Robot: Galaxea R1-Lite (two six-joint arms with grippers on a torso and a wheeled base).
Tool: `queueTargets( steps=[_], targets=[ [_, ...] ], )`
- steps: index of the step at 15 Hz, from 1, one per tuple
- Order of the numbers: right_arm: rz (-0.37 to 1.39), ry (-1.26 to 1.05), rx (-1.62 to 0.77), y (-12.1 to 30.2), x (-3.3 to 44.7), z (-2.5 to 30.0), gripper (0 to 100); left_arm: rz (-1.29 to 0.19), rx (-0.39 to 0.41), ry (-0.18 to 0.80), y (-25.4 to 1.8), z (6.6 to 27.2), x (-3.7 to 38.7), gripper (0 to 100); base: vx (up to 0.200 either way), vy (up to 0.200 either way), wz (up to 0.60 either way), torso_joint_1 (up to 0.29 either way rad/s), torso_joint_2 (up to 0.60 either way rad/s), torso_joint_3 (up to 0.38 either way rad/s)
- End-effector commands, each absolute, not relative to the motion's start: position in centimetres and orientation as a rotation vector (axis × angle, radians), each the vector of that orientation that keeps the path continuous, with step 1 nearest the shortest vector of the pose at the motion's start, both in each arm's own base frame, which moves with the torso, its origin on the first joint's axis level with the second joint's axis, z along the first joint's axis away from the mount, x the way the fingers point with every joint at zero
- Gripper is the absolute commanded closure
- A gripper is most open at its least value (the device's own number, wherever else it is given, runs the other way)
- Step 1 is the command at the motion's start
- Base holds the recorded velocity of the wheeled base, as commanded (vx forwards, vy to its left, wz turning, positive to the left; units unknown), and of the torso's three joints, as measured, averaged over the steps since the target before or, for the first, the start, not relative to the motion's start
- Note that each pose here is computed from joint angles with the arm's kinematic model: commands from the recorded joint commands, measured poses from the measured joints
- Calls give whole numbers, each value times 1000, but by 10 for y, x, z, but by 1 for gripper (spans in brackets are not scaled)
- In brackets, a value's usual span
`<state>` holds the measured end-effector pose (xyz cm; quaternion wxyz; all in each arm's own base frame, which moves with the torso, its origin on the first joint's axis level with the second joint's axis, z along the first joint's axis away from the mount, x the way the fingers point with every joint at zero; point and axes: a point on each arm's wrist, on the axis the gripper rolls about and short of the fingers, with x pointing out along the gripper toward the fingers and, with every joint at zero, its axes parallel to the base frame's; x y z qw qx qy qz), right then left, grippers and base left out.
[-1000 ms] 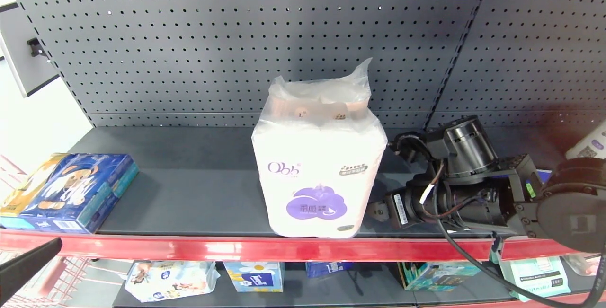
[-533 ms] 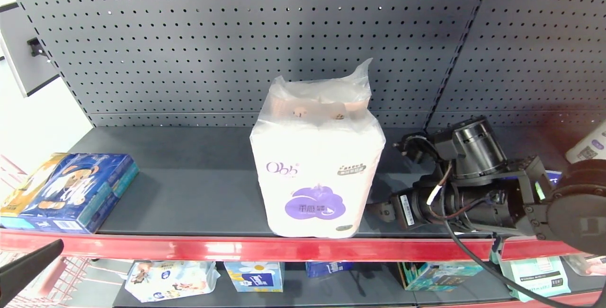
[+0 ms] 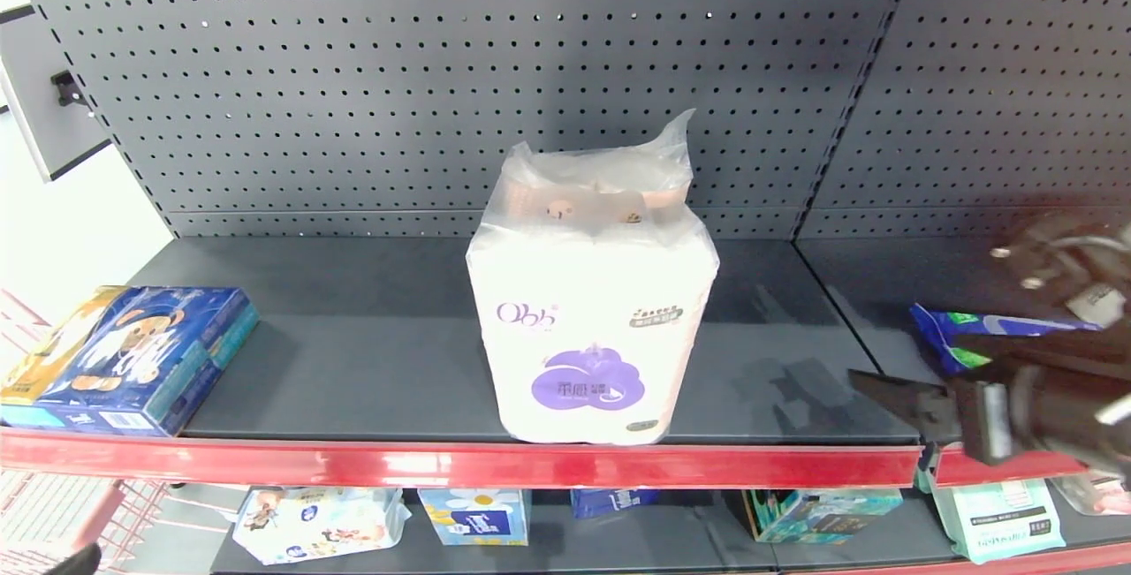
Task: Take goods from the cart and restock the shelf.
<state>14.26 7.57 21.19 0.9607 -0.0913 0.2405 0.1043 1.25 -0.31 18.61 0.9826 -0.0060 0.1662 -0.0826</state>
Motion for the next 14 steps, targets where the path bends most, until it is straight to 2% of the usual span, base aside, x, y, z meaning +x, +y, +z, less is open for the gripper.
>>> queueTargets(
  steps=[1,4,5,8,9,10,12,14],
  targets=[
    [25,284,-245,-4,14,217,0,-156,1,266,0,157,-22,0,0,0,0,0,0,0],
    [-331,344,-176,-10,-27,195,0,-51,-8,335,0,139,-42,0,0,0,0,0,0,0],
    [-456,411,-122,-4,-35,180,0,-34,-12,381,-1,125,-49,0,0,0,0,0,0,0],
    [-150,303,-48,5,-41,121,0,-56,-12,302,-1,96,-51,0,0,0,0,0,0,0],
    [-94,243,-73,5,-30,91,0,-58,-19,263,-1,96,-52,0,0,0,0,0,0,0],
    [-99,140,-87,3,-20,91,0,-48,-27,252,-1,94,-52,0,0,0,0,0,0,0],
    [-98,88,-132,3,-17,85,0,-11,-40,215,0,92,-47,0,0,0,0,0,0,0],
    [-171,58,-136,1,-15,85,0,55,-17,105,1,87,-34,0,0,0,0,0,0,0]
  ],
)
